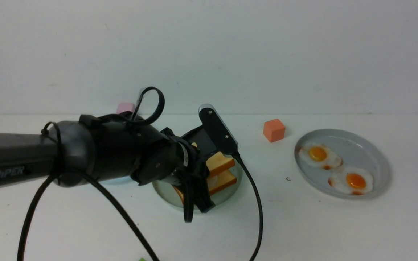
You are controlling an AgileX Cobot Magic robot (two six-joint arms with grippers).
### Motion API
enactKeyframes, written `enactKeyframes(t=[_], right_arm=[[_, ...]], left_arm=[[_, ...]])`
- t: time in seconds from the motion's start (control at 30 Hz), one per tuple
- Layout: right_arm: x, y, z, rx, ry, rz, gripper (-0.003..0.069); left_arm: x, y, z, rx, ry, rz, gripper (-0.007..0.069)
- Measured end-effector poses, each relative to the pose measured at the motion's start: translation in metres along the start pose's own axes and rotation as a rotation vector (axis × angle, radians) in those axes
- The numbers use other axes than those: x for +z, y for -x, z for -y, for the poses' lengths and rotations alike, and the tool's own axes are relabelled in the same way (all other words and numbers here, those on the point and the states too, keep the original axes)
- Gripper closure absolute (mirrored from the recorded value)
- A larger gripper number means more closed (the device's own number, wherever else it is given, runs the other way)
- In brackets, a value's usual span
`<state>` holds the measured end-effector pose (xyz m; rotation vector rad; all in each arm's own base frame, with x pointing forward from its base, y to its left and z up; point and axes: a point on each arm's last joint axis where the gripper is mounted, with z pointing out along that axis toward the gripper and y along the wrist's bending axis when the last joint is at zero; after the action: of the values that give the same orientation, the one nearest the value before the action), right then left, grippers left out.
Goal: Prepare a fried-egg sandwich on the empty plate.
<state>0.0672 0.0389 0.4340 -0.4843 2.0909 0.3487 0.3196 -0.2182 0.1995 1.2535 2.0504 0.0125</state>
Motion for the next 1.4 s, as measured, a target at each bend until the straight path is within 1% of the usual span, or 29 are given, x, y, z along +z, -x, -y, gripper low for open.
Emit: enactKeyframes(t=[0.23, 0.33, 0.47, 0.5, 0.53, 0.7, 0.73, 0.77, 0.8, 0.9, 0.97, 1.03, 1.07, 1.1, 1.13, 1.2, 1.23, 1.27, 1.3, 1.37, 1.4], right_arm=[[0.000, 0.000, 0.000, 0.000, 0.000, 0.000, 0.0613], [0.000, 0.000, 0.000, 0.000, 0.000, 0.000, 0.0613], [0.000, 0.000, 0.000, 0.000, 0.000, -0.001, 0.0613], [0.000, 0.000, 0.000, 0.000, 0.000, -0.001, 0.0613], [0.000, 0.000, 0.000, 0.000, 0.000, -0.001, 0.0611], [0.000, 0.000, 0.000, 0.000, 0.000, -0.001, 0.0610], [0.000, 0.000, 0.000, 0.000, 0.000, -0.002, 0.0610], [0.000, 0.000, 0.000, 0.000, 0.000, -0.002, 0.0607], [0.000, 0.000, 0.000, 0.000, 0.000, -0.002, 0.0606], [0.000, 0.000, 0.000, 0.000, 0.000, -0.002, 0.0603], [0.000, 0.000, 0.000, 0.000, 0.000, -0.002, 0.0602], [0.000, 0.000, 0.000, 0.000, 0.000, -0.001, 0.0601], [0.000, 0.000, 0.000, 0.000, 0.000, -0.001, 0.0599], [0.000, 0.000, 0.000, 0.000, 0.000, -0.001, 0.0599], [0.000, 0.000, 0.000, 0.000, 0.000, -0.001, 0.0597], [0.000, 0.000, 0.000, 0.000, 0.000, -0.001, 0.0595], [0.000, 0.000, 0.000, 0.000, 0.001, -0.001, 0.0594], [0.000, 0.000, 0.000, 0.001, 0.002, -0.002, 0.0593], [0.000, 0.000, 0.000, 0.001, 0.003, -0.002, 0.0591], [0.000, 0.000, 0.000, 0.002, 0.004, -0.002, 0.0589], [0.000, 0.000, 0.000, 0.002, 0.004, -0.002, 0.0589]], left_arm=[[0.011, -0.005, 0.003, -0.001, -0.013, -0.017, 0.0617], [0.012, -0.005, 0.004, -0.004, -0.015, -0.020, 0.0585], [0.012, -0.005, 0.004, -0.023, -0.018, -0.015, 0.0487], [0.012, -0.005, 0.004, -0.024, -0.018, -0.015, 0.0482], [0.012, -0.005, 0.004, -0.033, -0.020, -0.014, 0.0432], [0.012, -0.004, 0.005, -0.062, -0.026, -0.013, 0.0296], [0.012, -0.004, 0.005, -0.062, -0.026, -0.013, 0.0296], [0.010, -0.004, 0.005, -0.073, -0.027, -0.008, 0.0272], [0.009, -0.003, 0.004, -0.078, -0.026, -0.003, 0.0265], [0.000, 0.001, 0.002, -0.097, -0.022, 0.011, 0.0258], [-0.022, 0.010, -0.003, -0.142, -0.013, 0.053, 0.0272], [-0.051, 0.021, -0.009, -0.229, -0.005, 0.121, 0.0311], [-0.076, 0.029, -0.014, -0.291, 0.003, 0.186, 0.0345], [-0.091, 0.033, -0.016, -0.338, 0.002, 0.222, 0.0387], [-0.133, 0.040, -0.021, -0.410, 0.007, 0.321, 0.0454], [-0.181, 0.043, -0.023, -0.466, 0.007, 0.421, 0.0547], [-0.211, 0.041, -0.023, -0.479, 0.007, 0.473, 0.0606], [-0.216, 0.040, -0.023, -0.481, 0.007, 0.481, 0.0614], [-0.247, 0.035, -0.021, -0.484, 0.011, 0.534, 0.0638], [-0.281, 0.021, -0.014, -0.488, 0.015, 0.596, 0.0638], [-0.284, 0.019, -0.013, -0.488, 0.015, 0.600, 0.0638]])
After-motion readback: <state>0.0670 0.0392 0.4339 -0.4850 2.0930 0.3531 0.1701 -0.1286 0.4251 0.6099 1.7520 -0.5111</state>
